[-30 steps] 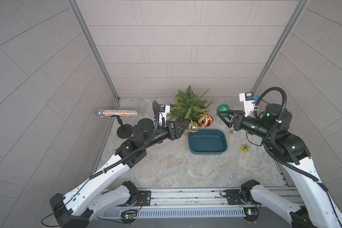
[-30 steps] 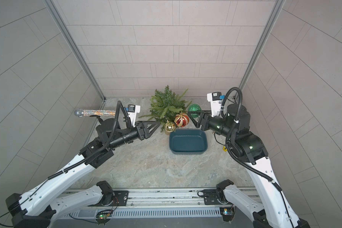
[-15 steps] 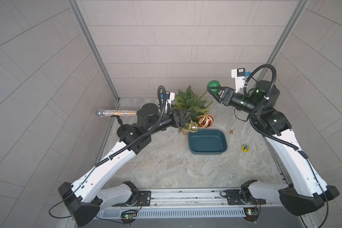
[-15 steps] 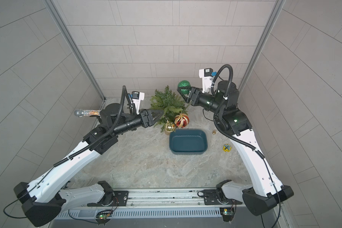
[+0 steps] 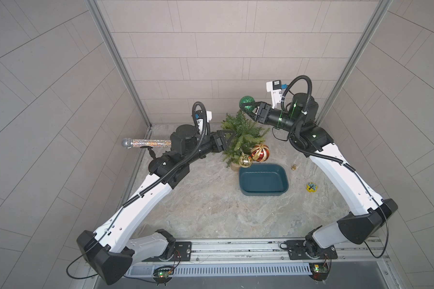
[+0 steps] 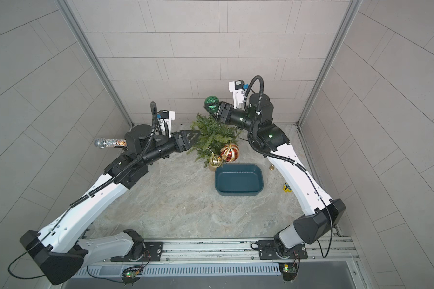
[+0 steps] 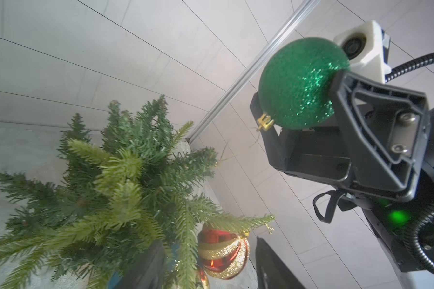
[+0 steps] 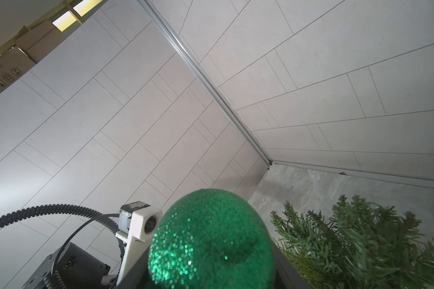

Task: Decorate the small christmas tree with ornaments
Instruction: Hang an ornament on the christmas tree.

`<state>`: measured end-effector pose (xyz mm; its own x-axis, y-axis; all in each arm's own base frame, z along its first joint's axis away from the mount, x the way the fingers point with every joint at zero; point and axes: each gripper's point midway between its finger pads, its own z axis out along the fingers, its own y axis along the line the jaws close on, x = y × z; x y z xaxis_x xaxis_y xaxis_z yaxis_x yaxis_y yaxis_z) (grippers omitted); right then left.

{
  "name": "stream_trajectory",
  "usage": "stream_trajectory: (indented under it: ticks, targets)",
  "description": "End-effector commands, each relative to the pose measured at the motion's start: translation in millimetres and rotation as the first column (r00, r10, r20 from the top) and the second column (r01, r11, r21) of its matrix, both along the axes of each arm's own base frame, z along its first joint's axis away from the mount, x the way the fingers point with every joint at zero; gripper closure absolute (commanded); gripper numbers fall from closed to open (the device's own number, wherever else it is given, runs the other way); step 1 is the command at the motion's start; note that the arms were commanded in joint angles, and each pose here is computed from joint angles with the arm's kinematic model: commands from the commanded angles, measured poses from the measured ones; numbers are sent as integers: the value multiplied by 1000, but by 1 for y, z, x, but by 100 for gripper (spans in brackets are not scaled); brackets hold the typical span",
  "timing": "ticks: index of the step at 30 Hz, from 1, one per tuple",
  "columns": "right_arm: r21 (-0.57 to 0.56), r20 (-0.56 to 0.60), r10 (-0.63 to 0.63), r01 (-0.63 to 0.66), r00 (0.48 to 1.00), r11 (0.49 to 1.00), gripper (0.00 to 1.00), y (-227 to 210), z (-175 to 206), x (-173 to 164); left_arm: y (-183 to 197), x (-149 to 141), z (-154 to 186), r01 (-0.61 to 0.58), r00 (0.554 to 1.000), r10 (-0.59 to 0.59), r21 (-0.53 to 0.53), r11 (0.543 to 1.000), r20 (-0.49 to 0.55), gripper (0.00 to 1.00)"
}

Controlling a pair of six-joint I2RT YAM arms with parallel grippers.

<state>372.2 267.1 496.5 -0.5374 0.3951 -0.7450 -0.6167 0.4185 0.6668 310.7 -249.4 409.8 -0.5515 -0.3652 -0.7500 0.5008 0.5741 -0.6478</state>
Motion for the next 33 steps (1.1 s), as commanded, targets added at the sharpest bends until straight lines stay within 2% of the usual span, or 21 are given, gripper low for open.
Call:
stream_trajectory:
  ticks: [1,16,33]
  targets:
    - [64,57,43,-46,997,997,43,6,25,-9,6,8,13,-30,999,30,-11,999,18,38]
    - [44,5,-14,14,1000,999,43,-8,2,-2,-10,22,8,6,1000,-6,-19,1000,-3,37]
    - [39,-9,-72,72,997,997,43,-25,-6,-1,-17,29,2,20,1000,-20,-20,1000,-16,37]
